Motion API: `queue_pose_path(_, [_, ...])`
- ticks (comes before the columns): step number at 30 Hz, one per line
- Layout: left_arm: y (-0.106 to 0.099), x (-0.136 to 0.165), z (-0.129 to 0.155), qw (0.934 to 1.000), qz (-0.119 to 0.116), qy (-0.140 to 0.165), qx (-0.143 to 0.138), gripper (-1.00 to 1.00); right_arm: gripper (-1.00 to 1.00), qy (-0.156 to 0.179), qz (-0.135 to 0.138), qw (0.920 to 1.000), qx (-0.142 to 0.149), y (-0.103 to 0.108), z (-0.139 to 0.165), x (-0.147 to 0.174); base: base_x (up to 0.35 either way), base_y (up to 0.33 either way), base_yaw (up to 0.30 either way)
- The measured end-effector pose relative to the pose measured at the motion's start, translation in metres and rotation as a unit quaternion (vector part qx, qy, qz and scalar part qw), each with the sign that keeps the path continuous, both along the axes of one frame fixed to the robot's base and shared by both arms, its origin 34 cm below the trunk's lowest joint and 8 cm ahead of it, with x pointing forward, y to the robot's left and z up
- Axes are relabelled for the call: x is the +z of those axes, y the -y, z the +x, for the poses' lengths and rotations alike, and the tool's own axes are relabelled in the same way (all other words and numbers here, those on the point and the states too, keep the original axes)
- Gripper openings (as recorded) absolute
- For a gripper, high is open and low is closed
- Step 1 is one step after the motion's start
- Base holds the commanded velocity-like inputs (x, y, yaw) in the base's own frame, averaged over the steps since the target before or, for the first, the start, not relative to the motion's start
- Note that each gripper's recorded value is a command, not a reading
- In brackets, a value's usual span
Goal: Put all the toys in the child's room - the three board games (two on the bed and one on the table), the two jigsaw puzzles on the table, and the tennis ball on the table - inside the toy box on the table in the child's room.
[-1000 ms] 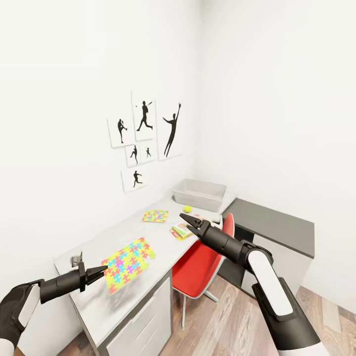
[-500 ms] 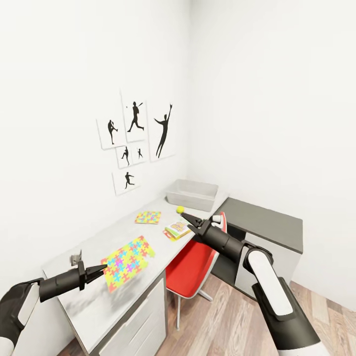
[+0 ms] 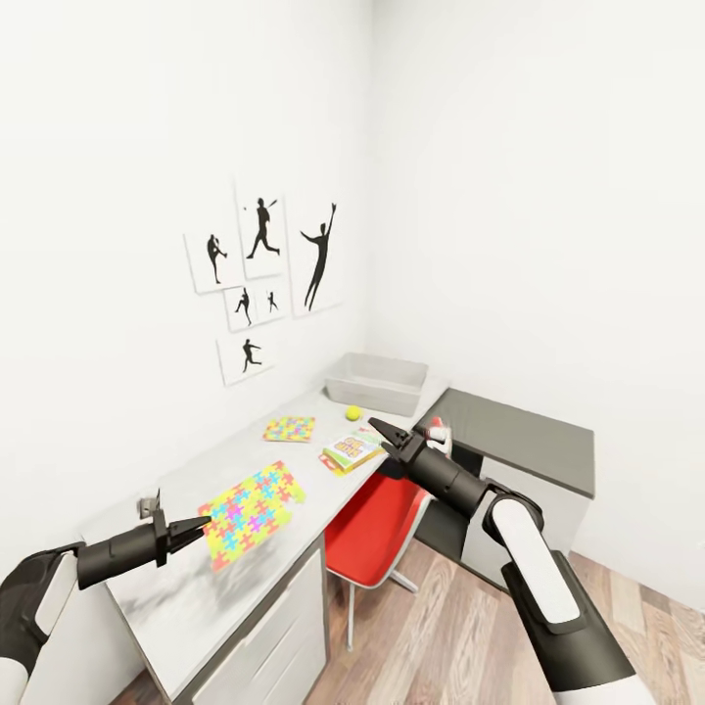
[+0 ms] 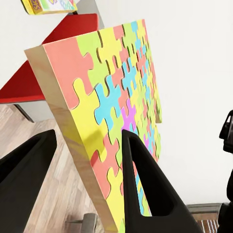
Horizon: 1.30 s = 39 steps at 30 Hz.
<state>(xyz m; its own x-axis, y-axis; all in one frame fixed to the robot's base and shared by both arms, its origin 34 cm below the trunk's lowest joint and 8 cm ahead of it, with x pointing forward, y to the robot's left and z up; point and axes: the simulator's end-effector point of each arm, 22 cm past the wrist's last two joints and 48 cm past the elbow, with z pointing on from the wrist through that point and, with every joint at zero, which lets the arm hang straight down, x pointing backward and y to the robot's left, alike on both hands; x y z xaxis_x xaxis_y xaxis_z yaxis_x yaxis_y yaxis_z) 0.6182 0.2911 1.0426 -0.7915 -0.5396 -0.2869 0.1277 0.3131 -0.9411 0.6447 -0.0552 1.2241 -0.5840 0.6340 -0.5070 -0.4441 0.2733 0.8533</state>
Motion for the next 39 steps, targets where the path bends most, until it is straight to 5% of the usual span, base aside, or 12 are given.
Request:
queue_pose_path(26, [-0.012, -0.015, 0.002, 0.9998, 0.008, -0.016, 0.006, -1.0, 1.0, -0.018, -0.002, 0.9998, -0.003, 0.003, 0.008, -0.02, 0.0, 0.0, -0.135])
queue_pose_path(39, [-0.037, -0.021, 0.001, 0.9992, 0.029, -0.023, 0.016, -1.0, 1.0, -0.03, -0.002, 0.9995, -0.004, 0.004, 0.011, -0.032, 0.0, 0.0, -0.136])
